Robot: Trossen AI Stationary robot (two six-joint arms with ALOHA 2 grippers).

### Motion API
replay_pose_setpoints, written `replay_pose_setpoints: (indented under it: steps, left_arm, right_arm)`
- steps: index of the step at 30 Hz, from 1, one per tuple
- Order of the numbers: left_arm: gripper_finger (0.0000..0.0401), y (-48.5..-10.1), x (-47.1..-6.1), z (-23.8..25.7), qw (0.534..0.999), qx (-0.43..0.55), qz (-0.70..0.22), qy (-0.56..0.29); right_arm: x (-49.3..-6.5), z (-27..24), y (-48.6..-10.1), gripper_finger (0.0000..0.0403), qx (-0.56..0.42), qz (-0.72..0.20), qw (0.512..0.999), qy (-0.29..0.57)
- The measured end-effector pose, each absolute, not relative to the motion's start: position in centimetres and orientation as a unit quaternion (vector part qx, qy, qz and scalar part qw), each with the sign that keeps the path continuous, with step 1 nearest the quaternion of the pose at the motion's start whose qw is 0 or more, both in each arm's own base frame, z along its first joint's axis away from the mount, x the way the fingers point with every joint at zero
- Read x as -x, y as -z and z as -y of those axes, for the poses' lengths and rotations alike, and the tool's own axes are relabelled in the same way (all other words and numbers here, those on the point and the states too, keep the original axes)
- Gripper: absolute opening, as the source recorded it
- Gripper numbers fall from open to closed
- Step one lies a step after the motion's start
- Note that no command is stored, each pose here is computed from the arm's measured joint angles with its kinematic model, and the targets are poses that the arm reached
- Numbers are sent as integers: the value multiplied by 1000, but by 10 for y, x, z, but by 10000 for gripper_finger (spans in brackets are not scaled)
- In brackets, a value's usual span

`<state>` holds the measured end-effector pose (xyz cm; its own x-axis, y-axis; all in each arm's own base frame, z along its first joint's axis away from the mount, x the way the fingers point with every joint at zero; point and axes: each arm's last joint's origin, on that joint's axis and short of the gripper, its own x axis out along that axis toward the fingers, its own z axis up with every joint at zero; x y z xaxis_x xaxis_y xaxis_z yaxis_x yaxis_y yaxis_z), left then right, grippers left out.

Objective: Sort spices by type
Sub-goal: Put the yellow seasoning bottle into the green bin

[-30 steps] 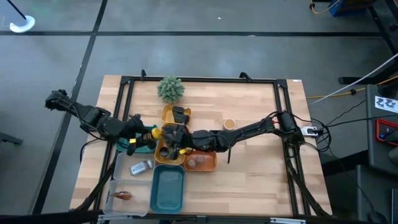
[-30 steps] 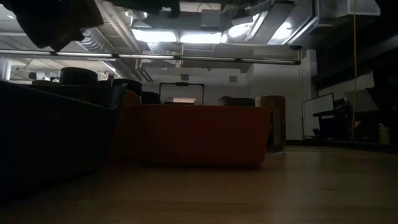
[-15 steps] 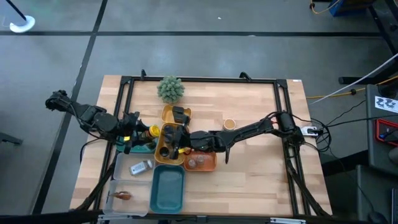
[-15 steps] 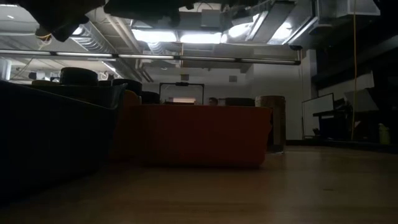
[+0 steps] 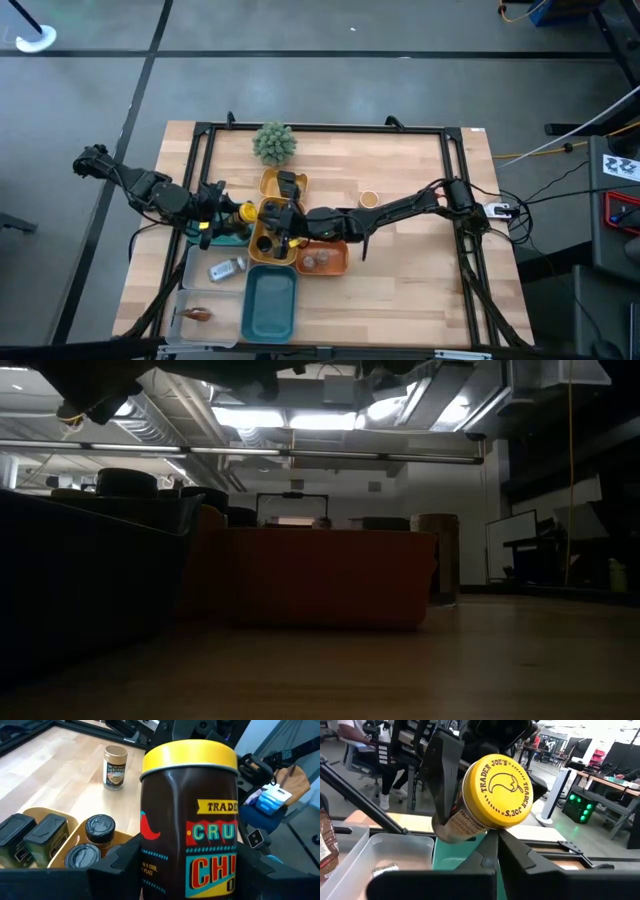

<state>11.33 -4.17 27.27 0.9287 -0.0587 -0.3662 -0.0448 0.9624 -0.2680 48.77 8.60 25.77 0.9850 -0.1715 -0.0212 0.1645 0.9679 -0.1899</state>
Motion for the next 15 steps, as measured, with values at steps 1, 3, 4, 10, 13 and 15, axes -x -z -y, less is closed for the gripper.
replay_pose_setpoints:
  steps: [1, 3, 4, 10, 13, 15]
  left_arm:
    - [198, -273, -113, 42, 972, 138, -189, 4]
    - [198, -273, -113, 42, 972, 137, -189, 4]
    - [198, -273, -113, 42, 972, 138, -188, 3]
    - [198, -273, -113, 42, 972, 138, -188, 2]
    - [198, -273, -113, 42, 972, 138, -188, 1]
    - [198, -273, -113, 42, 972, 138, -188, 1]
  right_arm:
    - [-488, -86, -258, 9, 94, -17, 992, 84]
    - [-488, -86, -259, 8, 94, -11, 992, 84]
    - [-488, -86, -260, 8, 93, -8, 992, 83]
    - [-488, -86, -260, 8, 92, -3, 992, 81]
    - [-488, -86, -261, 8, 92, -2, 992, 81]
    - [-488, -86, -261, 8, 91, 2, 993, 82]
